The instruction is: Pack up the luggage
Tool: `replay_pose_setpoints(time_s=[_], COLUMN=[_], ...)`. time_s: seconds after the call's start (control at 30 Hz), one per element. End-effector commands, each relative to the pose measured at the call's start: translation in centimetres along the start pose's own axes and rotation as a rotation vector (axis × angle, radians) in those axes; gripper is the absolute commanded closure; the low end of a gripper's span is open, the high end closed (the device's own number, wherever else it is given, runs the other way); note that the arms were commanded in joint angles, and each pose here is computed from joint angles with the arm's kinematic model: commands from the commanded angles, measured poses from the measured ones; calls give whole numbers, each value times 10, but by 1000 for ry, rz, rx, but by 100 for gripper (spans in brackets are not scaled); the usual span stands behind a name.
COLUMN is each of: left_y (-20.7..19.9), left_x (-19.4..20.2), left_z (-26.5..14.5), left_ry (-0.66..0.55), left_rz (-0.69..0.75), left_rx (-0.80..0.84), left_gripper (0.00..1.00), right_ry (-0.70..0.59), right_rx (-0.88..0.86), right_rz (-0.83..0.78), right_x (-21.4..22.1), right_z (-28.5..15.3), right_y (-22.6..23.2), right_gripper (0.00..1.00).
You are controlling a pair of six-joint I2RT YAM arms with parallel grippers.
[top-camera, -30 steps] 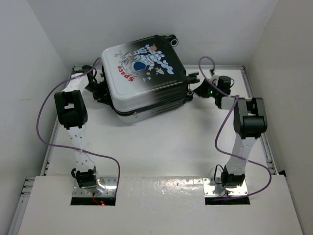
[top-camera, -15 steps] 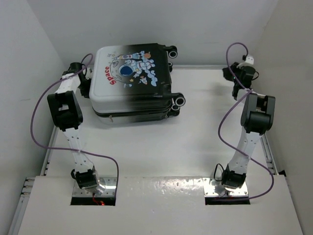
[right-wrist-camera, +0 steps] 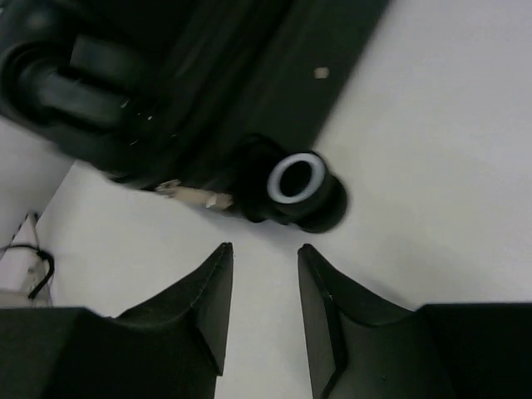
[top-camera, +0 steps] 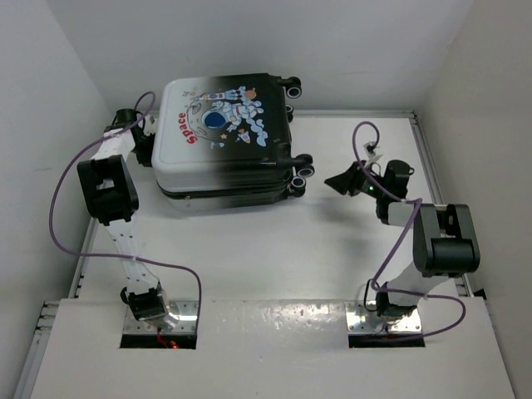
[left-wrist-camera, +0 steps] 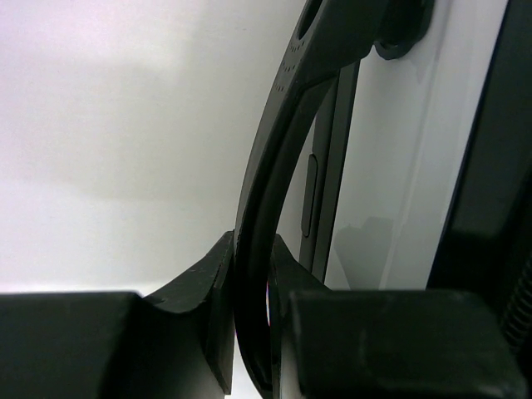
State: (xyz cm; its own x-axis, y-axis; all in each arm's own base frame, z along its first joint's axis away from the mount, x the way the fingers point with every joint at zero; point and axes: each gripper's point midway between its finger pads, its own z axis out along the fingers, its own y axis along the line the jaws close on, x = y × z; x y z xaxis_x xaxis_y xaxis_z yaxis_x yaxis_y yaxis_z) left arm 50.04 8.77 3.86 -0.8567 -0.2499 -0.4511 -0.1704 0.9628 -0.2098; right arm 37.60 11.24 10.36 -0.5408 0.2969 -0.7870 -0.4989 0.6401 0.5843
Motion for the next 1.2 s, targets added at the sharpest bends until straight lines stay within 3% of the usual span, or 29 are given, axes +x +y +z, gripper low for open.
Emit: replay_pose_setpoints(time_s=[0.0,0.63,1.17], left_y=[29,20,20], left_x=[92,120,122], left_z=[27,22,23], left_ry=[293,351,351], left_rz=[44,28,28], left_rx=[-72,-41,-41], left_gripper=[100,100,100], right_ry=[-57,-78,-186], right_rx=[-165,-378,-200], right_rz=[-183,-400,-546], right_x=[-10,34,27], right_z=[9,74,94], right_y=[49,111,82], right_gripper=[62,57,62])
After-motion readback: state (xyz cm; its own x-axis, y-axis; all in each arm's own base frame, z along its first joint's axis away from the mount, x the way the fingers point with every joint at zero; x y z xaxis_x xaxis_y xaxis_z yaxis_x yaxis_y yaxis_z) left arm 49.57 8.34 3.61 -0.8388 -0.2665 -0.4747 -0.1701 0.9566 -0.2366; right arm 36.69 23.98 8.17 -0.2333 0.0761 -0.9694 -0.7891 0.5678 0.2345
